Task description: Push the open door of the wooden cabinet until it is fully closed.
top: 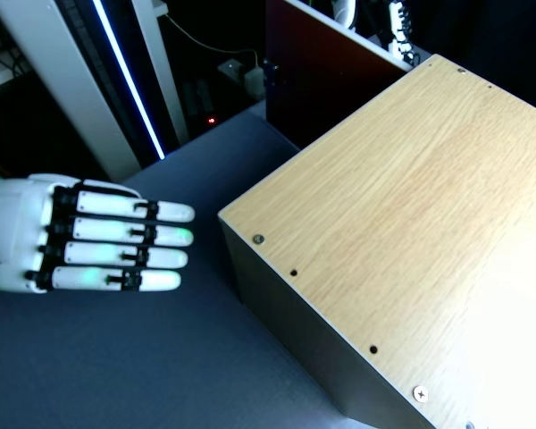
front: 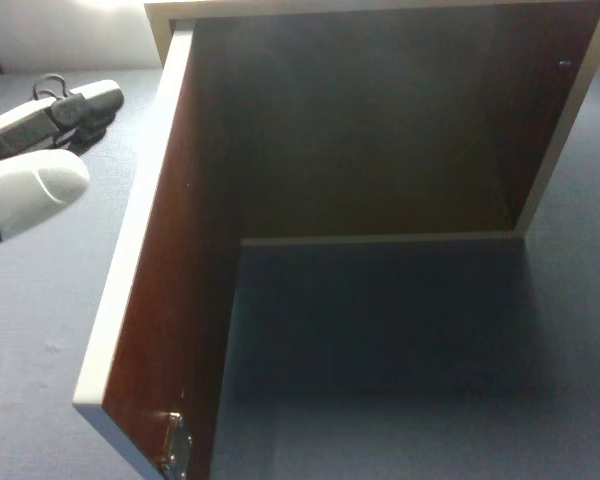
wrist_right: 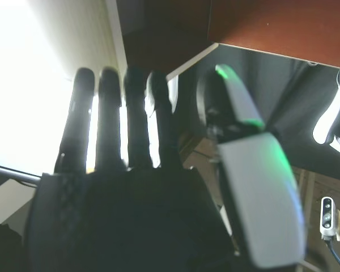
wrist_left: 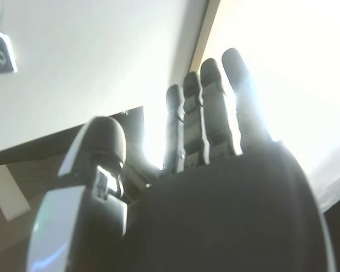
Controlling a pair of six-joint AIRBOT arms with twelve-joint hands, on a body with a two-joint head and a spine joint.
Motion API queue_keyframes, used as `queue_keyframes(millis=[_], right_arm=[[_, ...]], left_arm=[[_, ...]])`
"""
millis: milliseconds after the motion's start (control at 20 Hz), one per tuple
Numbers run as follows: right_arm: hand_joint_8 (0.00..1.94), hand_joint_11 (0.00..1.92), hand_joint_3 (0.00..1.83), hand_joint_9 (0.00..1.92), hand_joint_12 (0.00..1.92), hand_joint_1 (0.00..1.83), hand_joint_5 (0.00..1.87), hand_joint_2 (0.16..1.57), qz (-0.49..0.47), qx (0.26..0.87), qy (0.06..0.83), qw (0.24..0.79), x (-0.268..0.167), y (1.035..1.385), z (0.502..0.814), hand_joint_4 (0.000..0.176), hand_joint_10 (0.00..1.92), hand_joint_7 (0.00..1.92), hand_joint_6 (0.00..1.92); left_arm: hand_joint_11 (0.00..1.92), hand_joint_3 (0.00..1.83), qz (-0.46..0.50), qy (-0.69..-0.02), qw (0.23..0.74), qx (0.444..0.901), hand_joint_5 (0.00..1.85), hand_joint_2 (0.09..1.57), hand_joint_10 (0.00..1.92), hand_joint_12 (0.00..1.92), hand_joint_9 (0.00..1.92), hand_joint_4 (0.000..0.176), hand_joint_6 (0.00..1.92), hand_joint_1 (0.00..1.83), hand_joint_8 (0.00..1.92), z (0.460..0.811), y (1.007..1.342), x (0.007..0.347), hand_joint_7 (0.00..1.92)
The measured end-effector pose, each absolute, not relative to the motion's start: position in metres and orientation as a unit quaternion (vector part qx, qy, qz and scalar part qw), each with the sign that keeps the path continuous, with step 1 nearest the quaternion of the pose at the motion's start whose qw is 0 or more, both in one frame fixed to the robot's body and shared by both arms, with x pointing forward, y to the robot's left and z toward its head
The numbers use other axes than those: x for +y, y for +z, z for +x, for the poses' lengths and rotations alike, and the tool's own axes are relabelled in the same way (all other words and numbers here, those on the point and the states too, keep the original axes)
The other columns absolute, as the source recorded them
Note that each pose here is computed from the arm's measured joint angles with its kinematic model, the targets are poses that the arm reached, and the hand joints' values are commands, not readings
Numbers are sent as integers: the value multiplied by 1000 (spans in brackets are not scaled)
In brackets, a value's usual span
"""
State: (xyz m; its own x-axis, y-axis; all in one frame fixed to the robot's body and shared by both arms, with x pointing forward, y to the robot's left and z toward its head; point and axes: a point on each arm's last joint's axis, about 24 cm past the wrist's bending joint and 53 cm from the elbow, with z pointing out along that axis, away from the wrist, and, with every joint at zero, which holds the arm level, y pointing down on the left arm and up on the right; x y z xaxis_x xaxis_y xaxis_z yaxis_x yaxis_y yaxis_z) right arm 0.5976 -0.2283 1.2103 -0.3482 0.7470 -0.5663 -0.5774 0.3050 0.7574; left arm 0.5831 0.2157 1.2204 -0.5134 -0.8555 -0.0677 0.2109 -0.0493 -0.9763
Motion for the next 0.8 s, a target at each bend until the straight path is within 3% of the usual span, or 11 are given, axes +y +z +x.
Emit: queue_keyframes(millis=[250,450,800], right_arm=[[3,4,1,236,580,436,390,1425,74,577,585,565,-228,1209,598,0,3,349,4],[1,10,0,247,572,504,398,1420,73,577,585,565,-228,1209,598,0,2,359,2],[4,36,0,268,551,542,392,1422,72,577,586,565,-228,1209,598,0,7,371,0]], left_arm=[[94,4,-284,-667,400,561,116,1389,1,136,90,0,3,0,2,582,1221,214,102],[140,10,-257,-673,387,575,159,1435,10,120,194,0,4,3,7,574,1221,201,182],[116,5,-249,-671,379,586,156,1473,0,74,183,0,0,62,0,572,1218,194,185]])
